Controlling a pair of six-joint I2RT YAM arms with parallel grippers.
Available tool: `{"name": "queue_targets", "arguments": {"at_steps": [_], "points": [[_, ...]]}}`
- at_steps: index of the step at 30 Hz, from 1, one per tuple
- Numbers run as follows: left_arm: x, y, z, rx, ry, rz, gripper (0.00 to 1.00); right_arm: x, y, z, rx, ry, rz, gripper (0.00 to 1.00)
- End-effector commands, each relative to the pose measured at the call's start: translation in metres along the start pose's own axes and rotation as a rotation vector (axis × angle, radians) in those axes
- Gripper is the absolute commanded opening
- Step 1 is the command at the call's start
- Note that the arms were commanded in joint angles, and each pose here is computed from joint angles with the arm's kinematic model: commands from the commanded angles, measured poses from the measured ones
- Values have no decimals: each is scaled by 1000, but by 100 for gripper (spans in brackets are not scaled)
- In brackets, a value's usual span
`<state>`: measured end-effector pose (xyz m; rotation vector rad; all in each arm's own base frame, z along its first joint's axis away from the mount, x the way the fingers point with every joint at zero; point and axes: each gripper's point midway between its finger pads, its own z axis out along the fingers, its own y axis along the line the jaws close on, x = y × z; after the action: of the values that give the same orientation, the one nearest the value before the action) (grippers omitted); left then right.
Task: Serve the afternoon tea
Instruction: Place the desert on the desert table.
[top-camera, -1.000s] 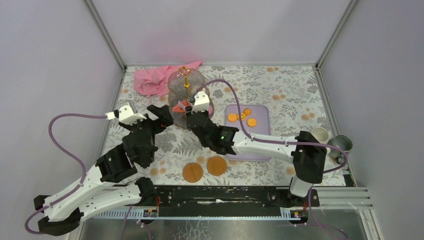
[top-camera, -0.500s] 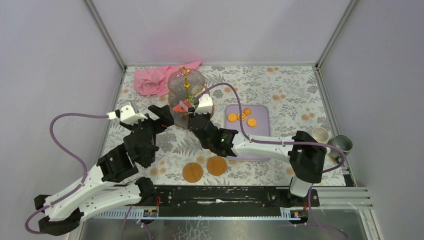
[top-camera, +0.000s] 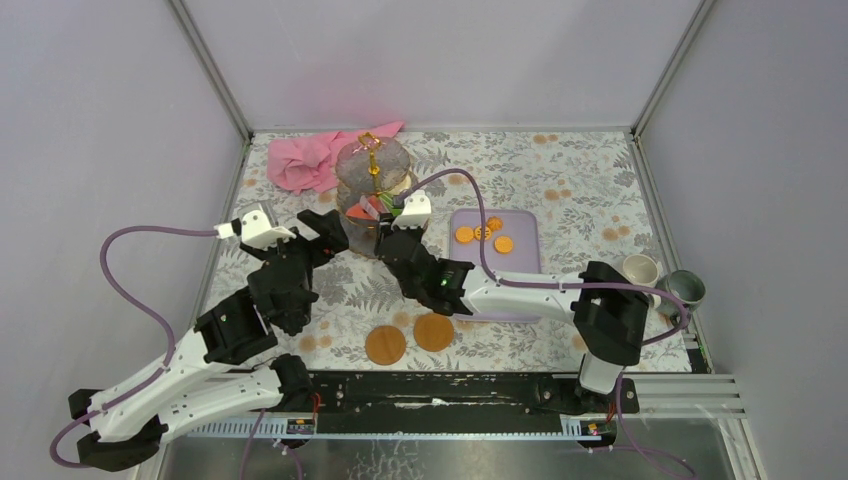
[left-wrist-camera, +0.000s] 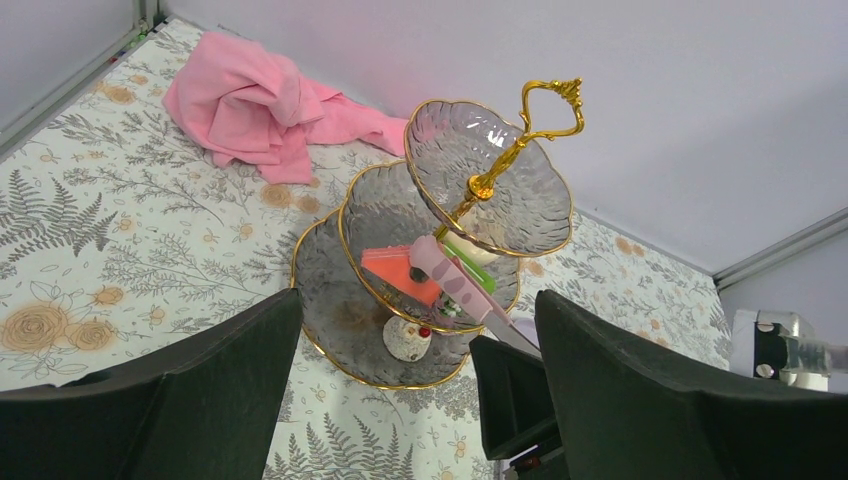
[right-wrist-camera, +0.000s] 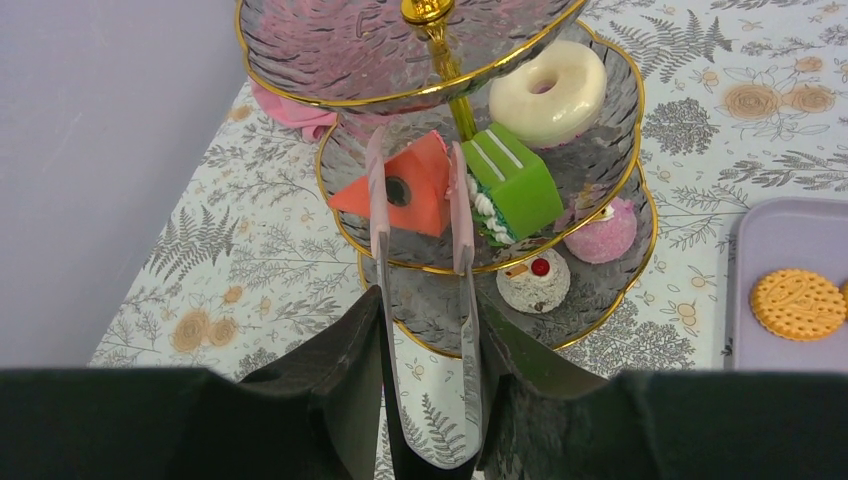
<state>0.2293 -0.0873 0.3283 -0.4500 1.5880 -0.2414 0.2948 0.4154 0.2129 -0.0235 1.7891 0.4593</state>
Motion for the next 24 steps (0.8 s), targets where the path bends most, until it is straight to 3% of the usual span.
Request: {"name": "queue_targets", "arguments": {"at_steps": [1, 13, 17, 24], "points": [[-3, 0, 3, -16, -28, -10, 93, -21, 4, 7, 27, -83, 102, 0], [-5, 4, 1, -15, -34, -8, 93, -9, 5, 15, 63, -85, 59, 0], [-5, 5, 1, -12, -33, -13, 93, -10, 6, 12, 66, -89, 37, 14], [-4, 5, 0, -10, -28, -15, 93, -12, 5, 8, 63, -88, 28, 21]]}}
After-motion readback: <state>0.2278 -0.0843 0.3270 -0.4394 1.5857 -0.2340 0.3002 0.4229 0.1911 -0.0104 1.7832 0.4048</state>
